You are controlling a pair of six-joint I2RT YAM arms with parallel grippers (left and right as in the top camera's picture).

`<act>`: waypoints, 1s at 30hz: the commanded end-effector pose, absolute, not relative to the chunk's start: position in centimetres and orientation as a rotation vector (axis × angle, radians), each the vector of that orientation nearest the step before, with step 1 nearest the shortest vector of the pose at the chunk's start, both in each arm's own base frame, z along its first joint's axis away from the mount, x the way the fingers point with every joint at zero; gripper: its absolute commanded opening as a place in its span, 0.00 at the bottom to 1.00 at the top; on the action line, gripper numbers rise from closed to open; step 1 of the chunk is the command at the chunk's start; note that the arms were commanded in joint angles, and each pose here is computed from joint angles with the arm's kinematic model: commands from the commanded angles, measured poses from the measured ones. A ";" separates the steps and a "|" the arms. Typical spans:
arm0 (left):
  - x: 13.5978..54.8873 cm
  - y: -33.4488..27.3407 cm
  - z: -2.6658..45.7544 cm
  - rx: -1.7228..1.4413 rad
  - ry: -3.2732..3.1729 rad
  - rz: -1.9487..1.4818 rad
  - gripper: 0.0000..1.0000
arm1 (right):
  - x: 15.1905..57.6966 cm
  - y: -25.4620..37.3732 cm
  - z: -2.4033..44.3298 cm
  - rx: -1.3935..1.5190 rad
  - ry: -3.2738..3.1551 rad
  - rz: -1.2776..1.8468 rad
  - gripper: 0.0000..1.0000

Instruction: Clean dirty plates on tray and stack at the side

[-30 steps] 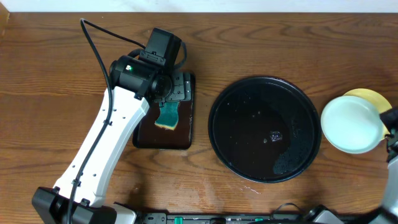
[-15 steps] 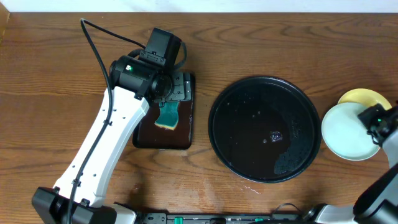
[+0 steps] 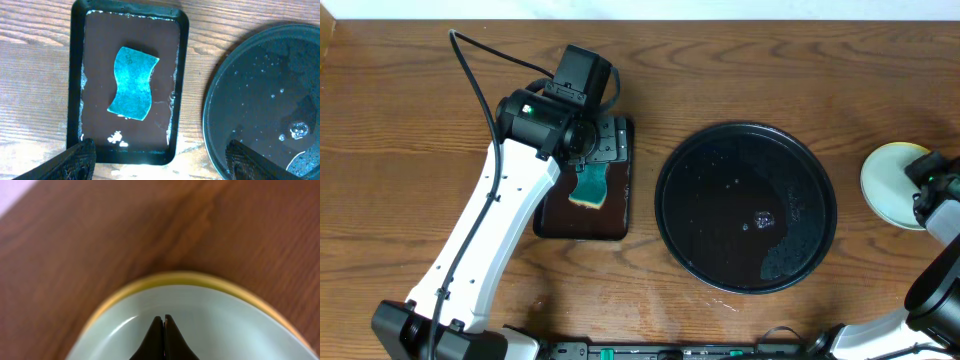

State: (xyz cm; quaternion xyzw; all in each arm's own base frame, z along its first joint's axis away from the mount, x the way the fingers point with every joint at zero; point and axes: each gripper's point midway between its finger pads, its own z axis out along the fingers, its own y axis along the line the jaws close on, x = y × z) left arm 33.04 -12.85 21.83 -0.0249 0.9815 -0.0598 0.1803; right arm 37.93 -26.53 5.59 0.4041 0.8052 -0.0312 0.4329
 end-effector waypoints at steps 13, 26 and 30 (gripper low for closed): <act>33.0 -12.7 21.9 -0.066 2.771 -0.161 0.84 | 40.7 -10.1 19.9 0.439 1.936 0.612 0.04; 33.0 -12.7 21.9 -0.066 2.771 -0.161 0.83 | 31.5 3.0 11.8 0.131 2.592 0.244 0.43; 33.0 -12.7 21.9 -0.066 2.771 -0.161 0.83 | 30.8 6.2 11.7 -0.064 2.607 0.266 0.55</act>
